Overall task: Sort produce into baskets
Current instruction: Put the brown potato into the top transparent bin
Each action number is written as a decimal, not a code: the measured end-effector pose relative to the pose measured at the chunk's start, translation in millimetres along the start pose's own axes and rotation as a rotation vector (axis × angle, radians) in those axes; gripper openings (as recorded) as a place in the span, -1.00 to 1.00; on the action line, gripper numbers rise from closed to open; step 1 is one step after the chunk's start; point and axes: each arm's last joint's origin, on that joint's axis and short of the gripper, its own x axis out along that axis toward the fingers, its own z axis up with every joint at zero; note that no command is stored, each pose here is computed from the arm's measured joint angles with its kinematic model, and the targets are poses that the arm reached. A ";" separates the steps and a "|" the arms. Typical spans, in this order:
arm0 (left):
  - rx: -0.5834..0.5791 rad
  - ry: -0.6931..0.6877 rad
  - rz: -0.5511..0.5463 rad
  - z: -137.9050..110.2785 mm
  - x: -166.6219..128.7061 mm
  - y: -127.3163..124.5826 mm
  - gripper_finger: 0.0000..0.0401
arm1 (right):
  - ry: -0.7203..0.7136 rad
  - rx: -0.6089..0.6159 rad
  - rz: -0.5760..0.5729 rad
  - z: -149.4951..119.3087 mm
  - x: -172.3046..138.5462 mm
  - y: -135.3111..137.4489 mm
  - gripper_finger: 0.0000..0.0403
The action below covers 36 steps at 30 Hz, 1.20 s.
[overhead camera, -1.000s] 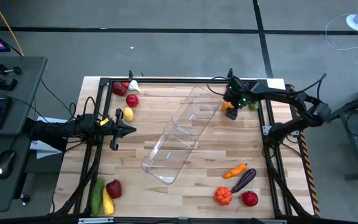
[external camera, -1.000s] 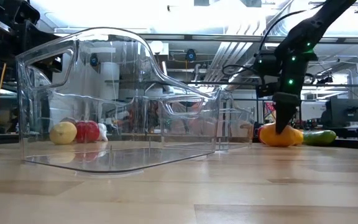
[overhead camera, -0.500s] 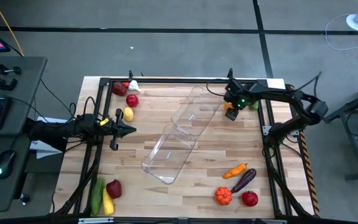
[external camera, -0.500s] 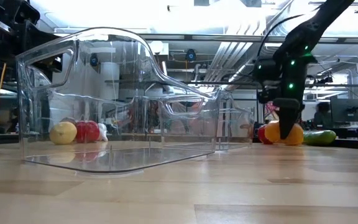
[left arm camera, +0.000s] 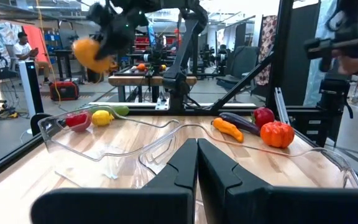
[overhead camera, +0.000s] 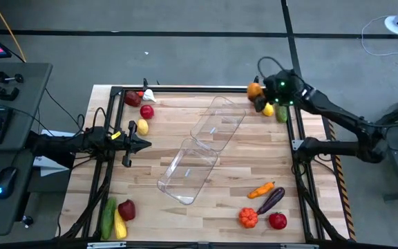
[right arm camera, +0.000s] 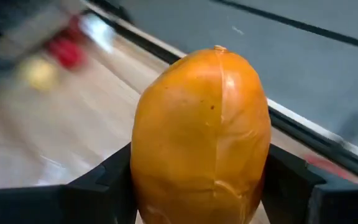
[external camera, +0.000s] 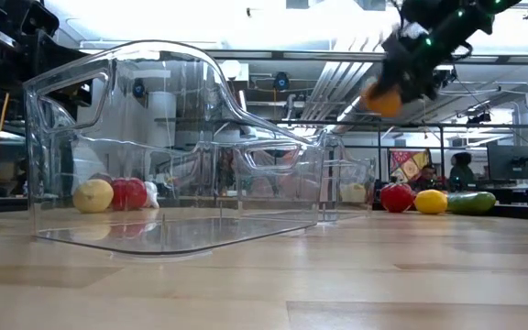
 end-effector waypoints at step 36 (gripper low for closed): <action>0.000 0.000 0.000 0.0 0.0 0.0 -1.00 | 0.053 0.047 0.312 -20.0 80.4 88.2 0.37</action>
